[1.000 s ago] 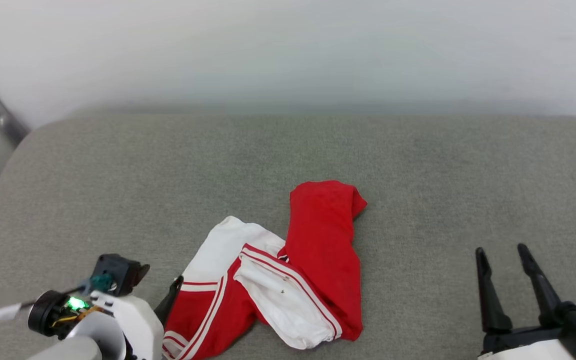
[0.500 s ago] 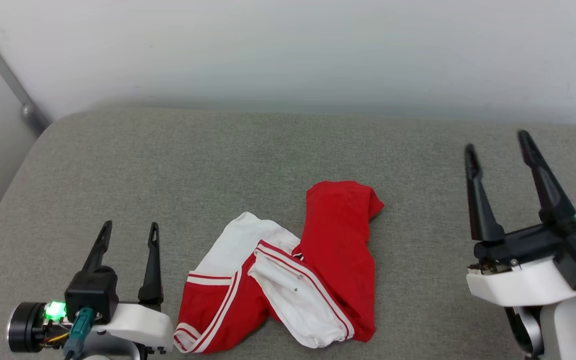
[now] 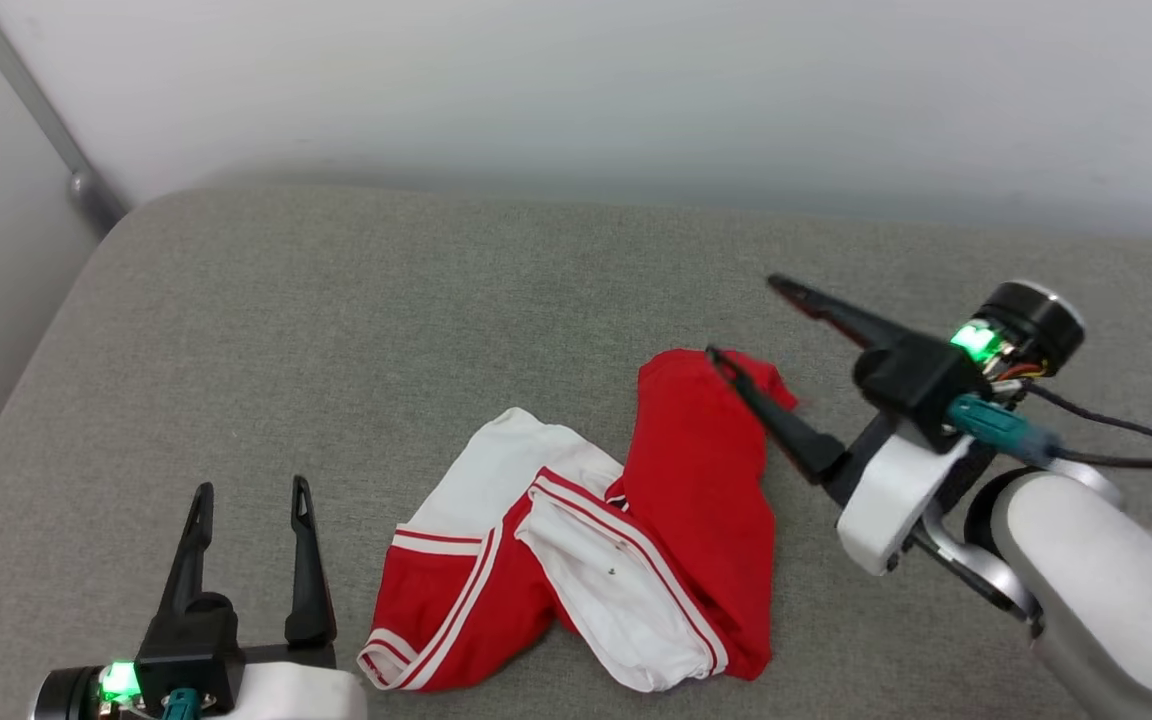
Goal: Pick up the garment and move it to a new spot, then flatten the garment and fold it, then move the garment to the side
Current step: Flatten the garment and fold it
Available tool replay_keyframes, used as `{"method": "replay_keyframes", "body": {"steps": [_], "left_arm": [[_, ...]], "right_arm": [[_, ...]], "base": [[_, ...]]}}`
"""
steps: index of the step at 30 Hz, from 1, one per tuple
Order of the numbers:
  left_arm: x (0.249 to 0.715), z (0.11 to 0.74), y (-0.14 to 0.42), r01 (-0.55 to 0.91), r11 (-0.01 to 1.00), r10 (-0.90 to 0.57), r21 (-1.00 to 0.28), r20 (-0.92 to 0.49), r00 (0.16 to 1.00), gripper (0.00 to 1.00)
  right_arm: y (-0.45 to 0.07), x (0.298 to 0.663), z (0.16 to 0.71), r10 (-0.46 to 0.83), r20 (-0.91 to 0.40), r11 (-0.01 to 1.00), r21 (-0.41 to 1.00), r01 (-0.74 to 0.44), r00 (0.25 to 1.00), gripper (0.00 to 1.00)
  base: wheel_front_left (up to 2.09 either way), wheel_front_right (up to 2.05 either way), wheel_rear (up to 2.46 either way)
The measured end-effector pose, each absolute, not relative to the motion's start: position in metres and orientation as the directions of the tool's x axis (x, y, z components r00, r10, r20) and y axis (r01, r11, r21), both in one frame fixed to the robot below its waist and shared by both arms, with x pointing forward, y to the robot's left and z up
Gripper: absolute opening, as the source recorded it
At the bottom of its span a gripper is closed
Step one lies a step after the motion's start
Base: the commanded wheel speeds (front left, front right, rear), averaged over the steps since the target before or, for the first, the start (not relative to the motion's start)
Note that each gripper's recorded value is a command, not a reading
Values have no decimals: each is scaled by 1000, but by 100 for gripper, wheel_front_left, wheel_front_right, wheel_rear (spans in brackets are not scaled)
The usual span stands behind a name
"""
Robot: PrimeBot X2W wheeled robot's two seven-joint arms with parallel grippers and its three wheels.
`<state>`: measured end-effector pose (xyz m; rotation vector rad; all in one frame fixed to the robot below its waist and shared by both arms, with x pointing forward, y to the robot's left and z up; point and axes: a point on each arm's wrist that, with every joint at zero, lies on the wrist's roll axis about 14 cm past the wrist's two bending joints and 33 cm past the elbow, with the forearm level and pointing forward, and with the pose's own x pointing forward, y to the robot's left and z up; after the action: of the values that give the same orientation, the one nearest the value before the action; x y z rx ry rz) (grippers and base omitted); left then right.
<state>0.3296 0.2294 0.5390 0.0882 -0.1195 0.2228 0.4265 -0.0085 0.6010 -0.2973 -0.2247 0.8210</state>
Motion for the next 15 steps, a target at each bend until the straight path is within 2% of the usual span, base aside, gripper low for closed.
{"method": "replay_keyframes", "body": {"steps": [3,5,9,12,15], "left_arm": [[331,537,228,-229,971,220,64,129,967,100],[333,534,228,-232,971,223,65,124,967,100],[340,526,226,-232,971,225,58,107,969,100],[346,517,225,-231,971,226,53,87,970,100],[354,512,224,-231,972,227,50,75,971,100]], "right_arm": [[1,419,557,780,-170,541,-302,-785,603,100],[4,415,540,782,-288,483,-279,-830,552,100],[2,399,495,726,-543,375,-202,-905,422,100],[-1,387,468,658,-682,306,-145,-941,319,100],[-1,384,454,604,-756,262,-113,-958,254,100]], "base": [[0,0,0],[0,0,0],[0,0,0],[0,0,0],[0,0,0]]}}
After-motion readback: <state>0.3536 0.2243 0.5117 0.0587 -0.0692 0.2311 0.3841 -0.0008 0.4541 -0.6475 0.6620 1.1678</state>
